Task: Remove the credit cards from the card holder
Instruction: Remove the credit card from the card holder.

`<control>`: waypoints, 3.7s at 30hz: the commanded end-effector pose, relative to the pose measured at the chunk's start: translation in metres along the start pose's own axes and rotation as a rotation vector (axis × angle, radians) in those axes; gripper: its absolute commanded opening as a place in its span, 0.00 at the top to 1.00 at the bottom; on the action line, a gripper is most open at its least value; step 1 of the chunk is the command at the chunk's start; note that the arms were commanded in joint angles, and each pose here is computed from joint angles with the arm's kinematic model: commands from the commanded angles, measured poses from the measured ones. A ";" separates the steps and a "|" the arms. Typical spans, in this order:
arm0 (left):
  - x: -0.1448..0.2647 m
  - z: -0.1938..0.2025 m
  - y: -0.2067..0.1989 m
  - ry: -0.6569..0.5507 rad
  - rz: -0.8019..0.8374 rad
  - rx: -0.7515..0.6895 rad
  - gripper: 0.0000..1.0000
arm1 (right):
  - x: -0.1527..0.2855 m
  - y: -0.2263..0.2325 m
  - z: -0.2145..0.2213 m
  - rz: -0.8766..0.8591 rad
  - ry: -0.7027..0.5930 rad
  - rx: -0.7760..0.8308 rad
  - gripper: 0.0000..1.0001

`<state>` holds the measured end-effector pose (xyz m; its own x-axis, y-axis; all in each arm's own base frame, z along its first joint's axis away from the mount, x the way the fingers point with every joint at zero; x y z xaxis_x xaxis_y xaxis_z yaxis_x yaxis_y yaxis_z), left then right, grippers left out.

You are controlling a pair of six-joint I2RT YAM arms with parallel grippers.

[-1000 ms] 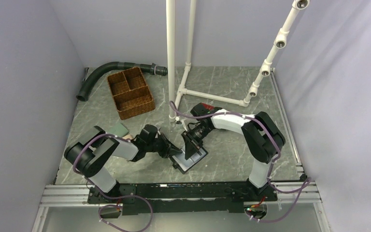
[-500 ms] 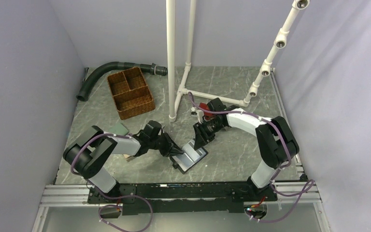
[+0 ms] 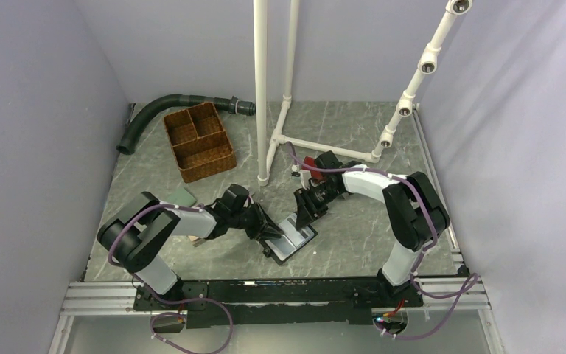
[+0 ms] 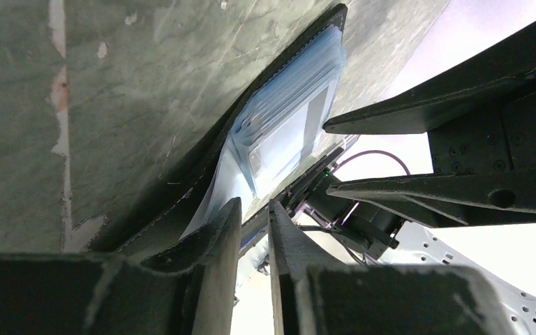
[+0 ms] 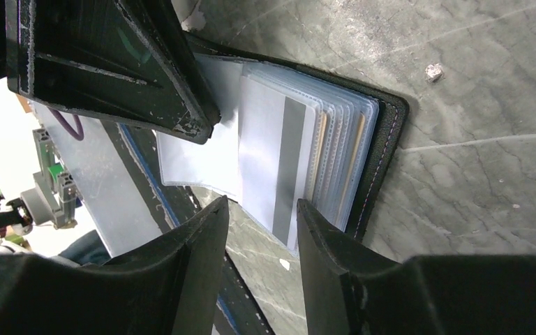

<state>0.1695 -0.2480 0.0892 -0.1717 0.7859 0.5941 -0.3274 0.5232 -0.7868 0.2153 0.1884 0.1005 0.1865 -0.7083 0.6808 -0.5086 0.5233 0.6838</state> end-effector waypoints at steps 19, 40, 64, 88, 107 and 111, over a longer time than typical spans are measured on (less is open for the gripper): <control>-0.014 -0.005 0.000 -0.053 0.051 0.020 0.70 | -0.016 -0.001 0.007 0.077 0.029 -0.010 0.81; -0.026 -0.013 -0.003 -0.113 0.050 0.020 0.92 | -0.022 0.004 0.010 -0.009 0.043 -0.089 0.88; 0.024 -0.005 -0.027 -0.105 0.003 -0.743 1.00 | 0.054 0.018 -0.008 -0.128 -0.165 0.320 0.22; 0.032 0.035 -0.056 -0.091 0.120 -1.267 1.00 | 0.023 0.019 -0.011 -0.234 -0.098 0.688 0.12; 0.047 0.040 -0.039 -0.141 0.102 -1.283 1.00 | 0.022 0.025 0.012 -0.310 -0.088 0.736 1.00; 0.050 0.043 -0.035 -0.121 0.105 -1.279 1.00 | 0.022 0.023 0.013 -0.292 -0.074 0.712 1.00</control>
<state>0.1345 -0.2406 0.1442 -0.2536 0.8118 0.5259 0.7679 0.4996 -0.4009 0.1975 0.1789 0.1188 0.3608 -0.7980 0.4827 -0.8558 -0.0776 0.5114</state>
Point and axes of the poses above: each gripper's point midway between its finger pads, its own x axis back along the fingers, its own y axis along the line the jaws close on, z = x × y, the point moved 8 cm from there along x, back along the fingers, and after that the axes turned 2 degrees about -x, right-handed, at the moved point
